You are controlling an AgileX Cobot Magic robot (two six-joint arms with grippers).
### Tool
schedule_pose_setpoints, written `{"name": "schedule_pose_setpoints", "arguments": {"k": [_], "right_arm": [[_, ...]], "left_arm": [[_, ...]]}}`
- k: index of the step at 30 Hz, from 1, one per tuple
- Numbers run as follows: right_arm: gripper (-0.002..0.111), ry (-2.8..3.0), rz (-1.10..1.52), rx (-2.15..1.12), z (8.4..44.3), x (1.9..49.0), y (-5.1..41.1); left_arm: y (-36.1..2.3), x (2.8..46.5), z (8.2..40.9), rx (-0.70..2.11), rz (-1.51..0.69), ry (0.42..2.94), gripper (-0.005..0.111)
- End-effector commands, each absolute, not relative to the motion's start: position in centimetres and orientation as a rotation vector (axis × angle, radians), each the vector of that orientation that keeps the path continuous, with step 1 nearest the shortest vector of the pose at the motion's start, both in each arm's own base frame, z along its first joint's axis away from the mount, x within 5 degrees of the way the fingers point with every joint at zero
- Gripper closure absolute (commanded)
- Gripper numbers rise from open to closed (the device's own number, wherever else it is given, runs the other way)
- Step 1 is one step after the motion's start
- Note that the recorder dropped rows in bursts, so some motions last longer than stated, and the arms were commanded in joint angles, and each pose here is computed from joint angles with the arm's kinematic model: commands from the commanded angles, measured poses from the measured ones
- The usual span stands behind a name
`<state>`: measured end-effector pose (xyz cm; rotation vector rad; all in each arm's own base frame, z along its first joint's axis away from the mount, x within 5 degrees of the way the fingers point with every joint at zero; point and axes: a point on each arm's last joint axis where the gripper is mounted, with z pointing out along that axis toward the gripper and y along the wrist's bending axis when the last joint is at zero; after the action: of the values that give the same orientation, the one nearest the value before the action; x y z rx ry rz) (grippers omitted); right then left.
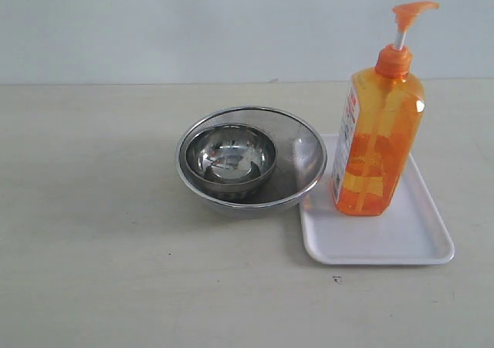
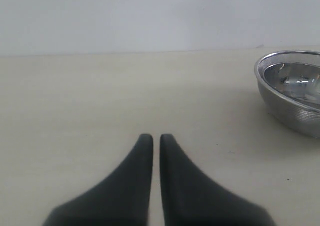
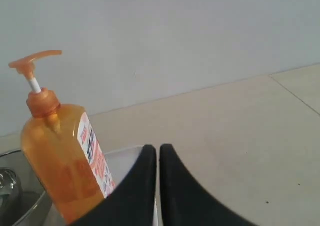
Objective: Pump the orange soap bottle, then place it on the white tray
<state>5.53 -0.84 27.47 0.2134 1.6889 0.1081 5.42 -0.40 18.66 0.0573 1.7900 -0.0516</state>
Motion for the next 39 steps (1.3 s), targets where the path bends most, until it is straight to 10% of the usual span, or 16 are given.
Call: {"name": "schedule_pose_setpoints", "arguments": {"k": [1,39], "right_arm": [[0.108,1.7,0.086,0.181,26.61,5.51,-0.79],[0.108,1.74,-0.074,-0.167,25.98,5.4,0.04]], "left_arm": [[-0.41,5.41,18.55,0.037,-0.067,1.79,0.102],[-0.41,5.41,18.55,0.037,-0.067,1.79,0.102]]}}
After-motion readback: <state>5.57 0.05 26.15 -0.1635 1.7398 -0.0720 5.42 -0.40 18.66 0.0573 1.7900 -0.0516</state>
